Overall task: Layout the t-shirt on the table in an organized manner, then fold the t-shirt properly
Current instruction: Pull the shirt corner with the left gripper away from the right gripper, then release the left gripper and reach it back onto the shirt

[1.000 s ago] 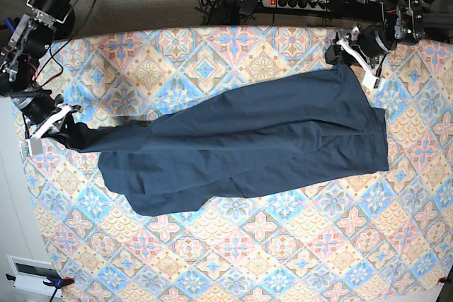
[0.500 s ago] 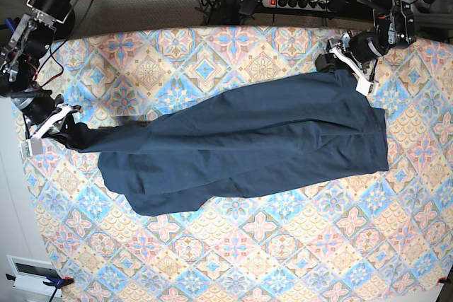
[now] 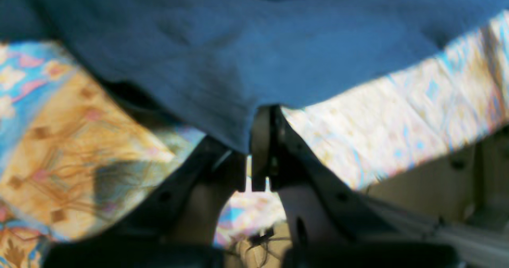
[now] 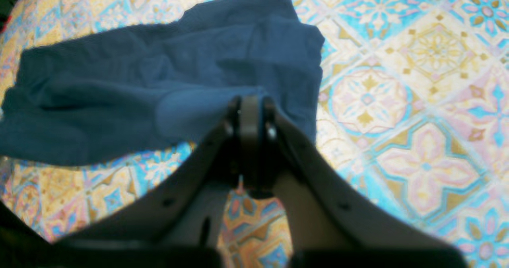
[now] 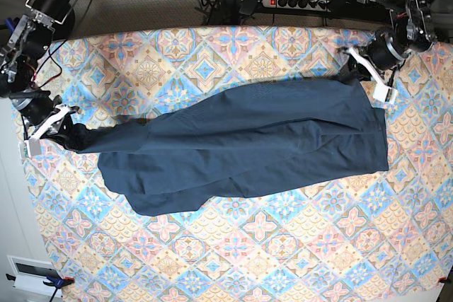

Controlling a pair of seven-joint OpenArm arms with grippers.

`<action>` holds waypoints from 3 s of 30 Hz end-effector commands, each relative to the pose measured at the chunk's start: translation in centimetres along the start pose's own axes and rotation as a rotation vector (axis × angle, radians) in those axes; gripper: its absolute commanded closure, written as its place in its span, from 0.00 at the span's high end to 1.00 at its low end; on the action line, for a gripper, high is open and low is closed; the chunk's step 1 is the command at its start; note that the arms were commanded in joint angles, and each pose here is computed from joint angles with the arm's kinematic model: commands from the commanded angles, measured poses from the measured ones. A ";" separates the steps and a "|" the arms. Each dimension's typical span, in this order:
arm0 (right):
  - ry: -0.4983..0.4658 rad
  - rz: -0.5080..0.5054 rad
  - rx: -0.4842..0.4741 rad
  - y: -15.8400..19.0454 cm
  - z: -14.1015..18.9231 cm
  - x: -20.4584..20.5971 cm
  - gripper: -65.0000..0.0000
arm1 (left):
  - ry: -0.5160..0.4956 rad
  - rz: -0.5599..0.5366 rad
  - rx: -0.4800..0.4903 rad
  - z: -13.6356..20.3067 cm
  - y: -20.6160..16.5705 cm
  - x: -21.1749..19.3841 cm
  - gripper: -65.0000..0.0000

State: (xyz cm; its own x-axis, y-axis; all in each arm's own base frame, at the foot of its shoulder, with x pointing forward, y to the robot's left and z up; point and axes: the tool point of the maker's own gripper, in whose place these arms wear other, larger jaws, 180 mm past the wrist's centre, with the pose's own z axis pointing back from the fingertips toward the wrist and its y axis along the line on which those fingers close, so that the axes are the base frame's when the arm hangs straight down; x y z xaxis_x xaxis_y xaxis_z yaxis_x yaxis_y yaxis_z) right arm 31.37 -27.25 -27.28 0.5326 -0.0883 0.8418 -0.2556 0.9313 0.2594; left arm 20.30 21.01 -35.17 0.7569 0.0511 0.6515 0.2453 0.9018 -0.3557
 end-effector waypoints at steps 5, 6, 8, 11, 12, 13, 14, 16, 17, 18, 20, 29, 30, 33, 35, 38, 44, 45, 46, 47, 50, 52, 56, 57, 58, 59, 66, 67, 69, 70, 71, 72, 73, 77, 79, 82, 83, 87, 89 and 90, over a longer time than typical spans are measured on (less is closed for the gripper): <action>-0.049 0.047 -0.011 -0.5 0.9 2.2 0.00 | 0.020 -0.052 0.020 3.4 1.5 -0.2 0.00; -0.042 0.055 -0.012 -0.5 1.0 2.2 0.00 | 0.046 -0.055 0.013 3.9 1.6 -0.8 0.00; -0.037 0.063 -0.012 -0.4 1.0 2.2 0.00 | 0.098 -0.061 0.004 4.8 1.7 -1.9 0.00; -0.021 0.062 -0.012 -0.4 1.1 1.6 0.00 | 0.170 -0.086 0.031 5.6 2.5 -3.3 0.00; -0.001 0.055 -0.013 -0.4 1.3 0.8 0.00 | 0.188 -0.096 0.045 5.7 2.7 -3.7 0.00; 0.015 0.049 -0.015 -0.5 1.4 0.1 0.00 | 0.207 -0.107 0.052 5.5 2.8 -4.2 0.00; 0.026 0.044 -0.015 -0.5 1.5 -0.4 0.00 | 0.234 -0.108 0.051 5.2 2.9 -5.0 0.00; 0.041 0.038 -0.016 -0.4 1.6 -1.1 0.00 | 0.286 -0.110 0.050 4.7 3.0 -6.6 0.00; 0.051 0.034 -0.016 -0.4 1.7 -1.5 0.00 | 0.300 -0.114 0.047 4.1 3.0 -7.0 0.00; 0.063 0.030 -0.017 -0.4 1.8 -2.0 0.00 | 0.314 -0.118 0.045 3.7 3.0 -7.3 0.00; 0.093 0.019 -0.019 -0.4 2.1 -3.3 0.00 | 0.363 -0.114 0.031 2.9 2.9 -8.9 0.00; 0.212 -0.024 -0.028 -0.3 3.7 -8.1 0.00 | 0.449 -0.147 0.017 2.9 3.0 -10.7 0.00; 0.217 -0.026 -0.028 -0.3 3.8 -8.3 0.00 | 0.449 -0.150 0.019 3.0 3.1 -10.6 0.00; 0.219 -0.026 -0.028 -0.3 3.8 -8.4 0.00 | 0.442 -0.155 0.029 3.0 3.5 -10.2 0.00; 0.212 -0.022 -0.029 -0.3 3.8 -8.2 0.00 | 0.420 -0.166 0.075 3.8 5.0 -8.9 0.00; 0.179 0.018 -0.023 0.2 3.8 -6.8 0.00 | 0.358 -0.154 0.154 5.1 7.2 -6.8 0.00; 0.152 0.099 -0.003 1.9 3.9 -5.0 0.00 | 0.257 -0.135 0.284 8.0 10.5 -3.4 0.00; 0.153 0.107 0.005 2.4 3.9 -5.0 0.00 | 0.244 -0.132 0.303 8.4 11.0 -3.0 0.00; 0.164 0.119 0.026 3.2 3.6 -5.2 0.00 | 0.238 -0.131 0.314 8.7 11.3 -2.8 0.00; 0.189 0.126 0.054 4.0 3.2 -5.8 0.00 | 0.239 -0.122 0.320 8.9 11.5 -3.0 0.00; 0.225 0.135 0.141 6.5 1.7 -7.1 0.00 | 0.234 -0.077 0.339 8.8 12.8 -3.3 0.00; 0.225 0.135 0.173 7.5 1.2 -7.4 0.00 | 0.252 -0.021 0.353 9.0 14.0 -4.5 0.00; 0.214 0.137 0.198 8.3 0.8 -7.4 0.00 | 0.216 0.035 0.348 8.1 14.9 -5.3 0.00; 0.214 0.136 0.197 8.2 0.8 -7.4 0.00 | 0.218 0.045 0.342 7.8 14.9 -5.8 0.00; 0.213 0.137 0.198 8.3 0.8 -7.3 0.00 | 0.221 0.049 0.337 7.7 14.9 -6.1 0.00; 0.214 0.136 0.197 8.2 0.8 -7.4 0.00 | 0.224 0.049 0.336 7.6 14.8 -6.1 0.01; 0.209 0.136 0.193 8.1 0.8 -7.2 0.00 | 0.225 0.053 0.334 7.7 14.8 -6.2 0.18; 0.209 0.136 0.193 8.1 0.8 -7.2 0.00 | 0.225 0.053 0.334 7.7 14.8 -6.2 0.21; 0.209 0.136 0.193 8.1 0.8 -7.2 0.00 | 0.225 0.053 0.334 7.7 14.8 -6.2 0.26; 0.209 0.135 0.193 8.1 0.8 -7.2 0.00 | 0.226 0.052 0.333 7.7 14.8 -6.2 0.28; 0.210 0.132 0.192 8.0 0.8 -7.3 0.00 | 0.238 0.055 0.333 7.7 14.7 -6.4 0.30; 0.210 0.131 0.191 8.0 0.8 -7.3 0.00 | 0.256 0.056 0.333 7.9 14.7 -6.6 0.31; 0.208 0.132 0.190 8.0 0.8 -7.2 0.00 | 0.273 0.043 0.328 7.9 14.4 -6.5 0.33; 0.143 0.161 0.182 7.6 -0.2 -4.4 0.00 | 0.328 -0.054 0.292 8.5 11.6 -6.7 0.33; 0.156 0.178 0.150 6.9 -0.3 -4.4 0.00 | 0.340 -0.098 0.270 8.6 10.3 -6.6 0.33; 0.170 0.236 0.054 4.8 -0.1 -3.8 0.00 | 0.362 -0.134 0.249 8.9 8.9 -7.0 0.33; 0.179 0.246 0.033 4.3 0.0 -3.9 0.00 | 0.373 -0.136 0.246 9.1 8.7 -7.4 0.33; 0.201 0.269 0.000 3.6 0.0 -4.1 0.00 | 0.419 -0.121 0.241 9.8 8.4 -9.1 0.33; 0.201 0.266 0.000 3.5 0.0 -4.2 0.00 | 0.437 -0.116 0.239 10.1 8.3 -9.7 0.33; 0.200 0.263 -0.001 3.4 -0.1 -4.2 0.00 | 0.440 -0.113 0.240 10.2 8.3 -9.8 0.33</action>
State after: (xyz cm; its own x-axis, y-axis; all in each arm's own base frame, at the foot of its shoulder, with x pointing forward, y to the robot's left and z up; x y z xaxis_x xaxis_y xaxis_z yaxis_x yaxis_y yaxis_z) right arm 27.60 -23.37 -31.30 0.6344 0.2188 0.7414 -0.3961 0.9156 0.0688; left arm 8.11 32.18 -38.35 0.9384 -0.1805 0.2948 0.2210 0.9690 -0.1103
